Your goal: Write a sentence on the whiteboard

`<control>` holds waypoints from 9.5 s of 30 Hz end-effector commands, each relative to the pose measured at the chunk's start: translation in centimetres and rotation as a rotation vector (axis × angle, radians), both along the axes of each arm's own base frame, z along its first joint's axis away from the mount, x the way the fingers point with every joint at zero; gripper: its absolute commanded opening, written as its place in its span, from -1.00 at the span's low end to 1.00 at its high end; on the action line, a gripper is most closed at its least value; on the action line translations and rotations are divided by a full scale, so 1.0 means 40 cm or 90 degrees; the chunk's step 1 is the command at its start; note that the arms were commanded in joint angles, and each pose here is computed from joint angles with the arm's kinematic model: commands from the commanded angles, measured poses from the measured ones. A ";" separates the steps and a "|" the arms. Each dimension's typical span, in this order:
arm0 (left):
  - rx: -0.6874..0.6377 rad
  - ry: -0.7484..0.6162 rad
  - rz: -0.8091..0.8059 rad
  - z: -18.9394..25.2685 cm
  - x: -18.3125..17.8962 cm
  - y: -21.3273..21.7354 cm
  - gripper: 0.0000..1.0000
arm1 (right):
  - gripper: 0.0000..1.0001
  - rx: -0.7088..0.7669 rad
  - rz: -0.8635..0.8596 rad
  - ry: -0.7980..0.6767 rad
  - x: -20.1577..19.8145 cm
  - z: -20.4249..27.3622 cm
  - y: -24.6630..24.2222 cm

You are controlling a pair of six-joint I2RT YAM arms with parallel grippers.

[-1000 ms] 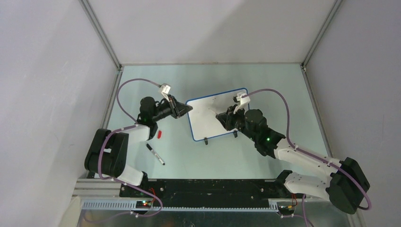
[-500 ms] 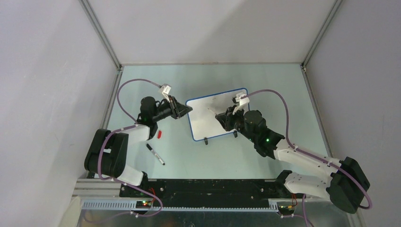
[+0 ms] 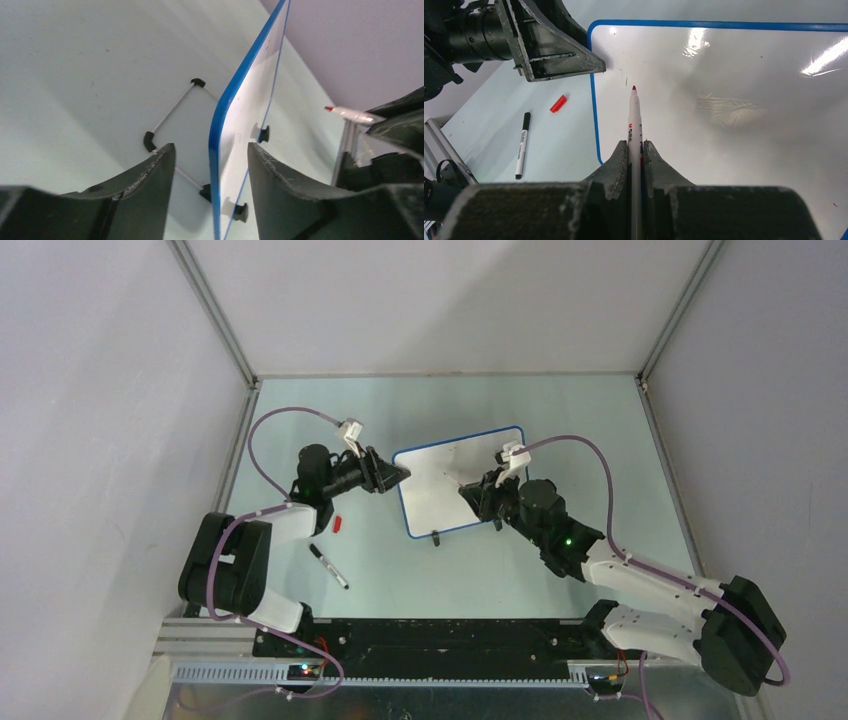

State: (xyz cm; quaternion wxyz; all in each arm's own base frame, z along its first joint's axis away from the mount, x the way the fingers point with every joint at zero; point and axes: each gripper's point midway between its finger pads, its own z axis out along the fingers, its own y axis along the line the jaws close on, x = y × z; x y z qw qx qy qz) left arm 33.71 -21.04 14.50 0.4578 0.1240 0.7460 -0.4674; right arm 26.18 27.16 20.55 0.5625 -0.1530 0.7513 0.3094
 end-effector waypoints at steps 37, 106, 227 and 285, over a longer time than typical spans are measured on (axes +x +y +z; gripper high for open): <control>-0.003 -0.053 0.016 0.059 0.033 0.000 -0.19 | -1.00 0.024 -0.020 -0.051 0.006 0.061 -0.014; -0.025 -0.057 0.012 0.069 0.025 -0.005 -0.33 | -1.00 -0.034 -0.028 0.052 0.034 0.097 0.038; -0.049 -0.066 0.033 0.085 0.027 0.028 -0.51 | -1.00 -0.139 -0.005 0.041 0.126 0.093 0.203; -0.042 -0.068 0.030 0.089 0.023 0.028 -0.57 | -1.00 -0.197 -0.018 0.132 0.084 -0.029 0.170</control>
